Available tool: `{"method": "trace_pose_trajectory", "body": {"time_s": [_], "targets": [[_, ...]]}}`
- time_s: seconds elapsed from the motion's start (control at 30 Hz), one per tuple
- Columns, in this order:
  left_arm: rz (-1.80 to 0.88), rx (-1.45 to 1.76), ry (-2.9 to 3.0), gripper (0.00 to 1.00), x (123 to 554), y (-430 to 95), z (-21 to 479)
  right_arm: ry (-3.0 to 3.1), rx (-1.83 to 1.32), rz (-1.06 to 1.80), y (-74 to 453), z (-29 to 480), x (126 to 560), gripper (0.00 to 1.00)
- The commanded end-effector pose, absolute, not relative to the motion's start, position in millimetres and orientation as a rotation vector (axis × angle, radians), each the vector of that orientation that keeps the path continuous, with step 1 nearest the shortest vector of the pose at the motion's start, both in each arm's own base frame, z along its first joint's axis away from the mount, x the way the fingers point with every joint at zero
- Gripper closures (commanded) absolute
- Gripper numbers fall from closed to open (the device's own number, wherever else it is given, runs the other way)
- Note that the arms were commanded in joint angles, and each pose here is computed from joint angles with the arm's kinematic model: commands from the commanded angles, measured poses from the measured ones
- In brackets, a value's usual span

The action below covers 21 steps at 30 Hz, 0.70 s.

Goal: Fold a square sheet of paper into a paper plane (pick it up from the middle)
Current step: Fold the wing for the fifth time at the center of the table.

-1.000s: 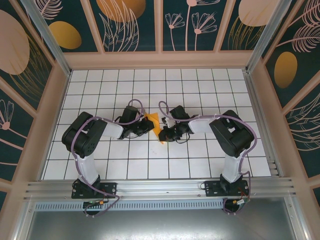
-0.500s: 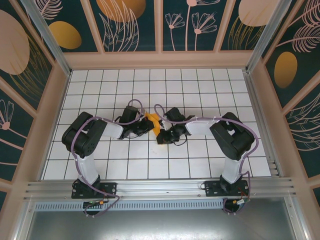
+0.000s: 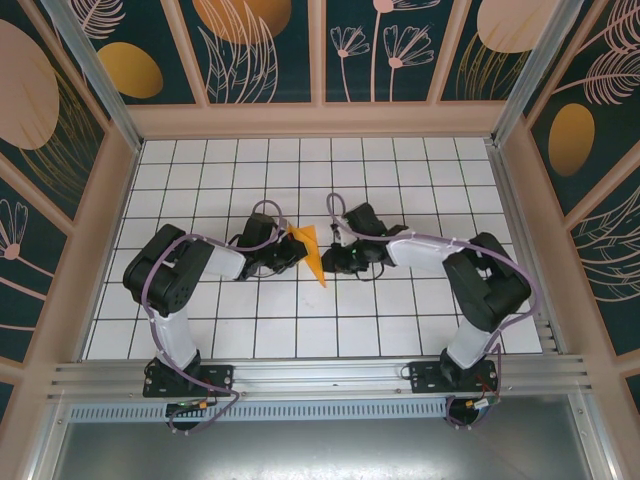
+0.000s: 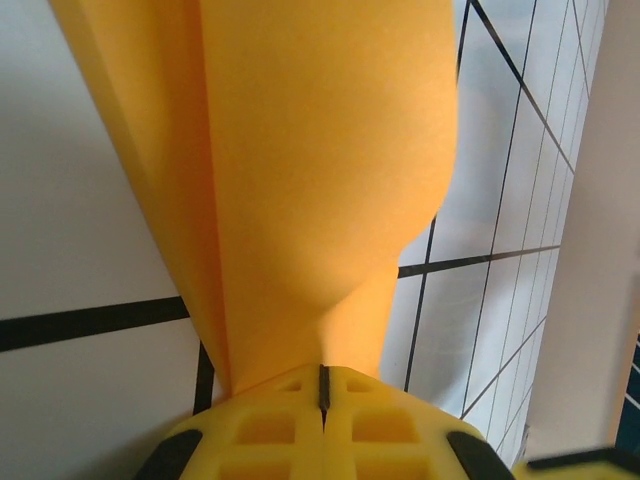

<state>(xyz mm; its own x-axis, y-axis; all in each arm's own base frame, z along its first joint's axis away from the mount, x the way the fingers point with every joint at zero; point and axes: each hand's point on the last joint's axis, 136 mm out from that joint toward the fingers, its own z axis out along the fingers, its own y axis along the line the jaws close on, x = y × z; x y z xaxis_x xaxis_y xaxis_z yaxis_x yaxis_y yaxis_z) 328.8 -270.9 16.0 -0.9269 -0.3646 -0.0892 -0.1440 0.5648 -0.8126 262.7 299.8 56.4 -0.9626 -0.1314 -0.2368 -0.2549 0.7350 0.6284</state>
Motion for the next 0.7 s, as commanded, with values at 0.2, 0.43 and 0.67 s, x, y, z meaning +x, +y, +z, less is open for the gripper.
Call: {"method": "trace_pose_trajectory", "body": {"time_s": [0.2, 0.43, 0.67], "targets": [[-1.191, -0.591, 2.641, 1.00, 312.2, -249.6, -12.0, 2.814, -0.294, 1.100, 304.0, 41.7, 252.9, 0.70], [-1.187, -0.588, 2.647, 1.00, 311.5, -249.7, -13.0, 2.820, -0.363, 1.138, 313.9, 38.6, 244.4, 0.74], [-1.178, -0.586, 2.654, 1.00, 310.8, -248.9, -14.3, 2.847, -0.377, 1.149, 314.4, 32.0, 236.2, 0.82]]}}
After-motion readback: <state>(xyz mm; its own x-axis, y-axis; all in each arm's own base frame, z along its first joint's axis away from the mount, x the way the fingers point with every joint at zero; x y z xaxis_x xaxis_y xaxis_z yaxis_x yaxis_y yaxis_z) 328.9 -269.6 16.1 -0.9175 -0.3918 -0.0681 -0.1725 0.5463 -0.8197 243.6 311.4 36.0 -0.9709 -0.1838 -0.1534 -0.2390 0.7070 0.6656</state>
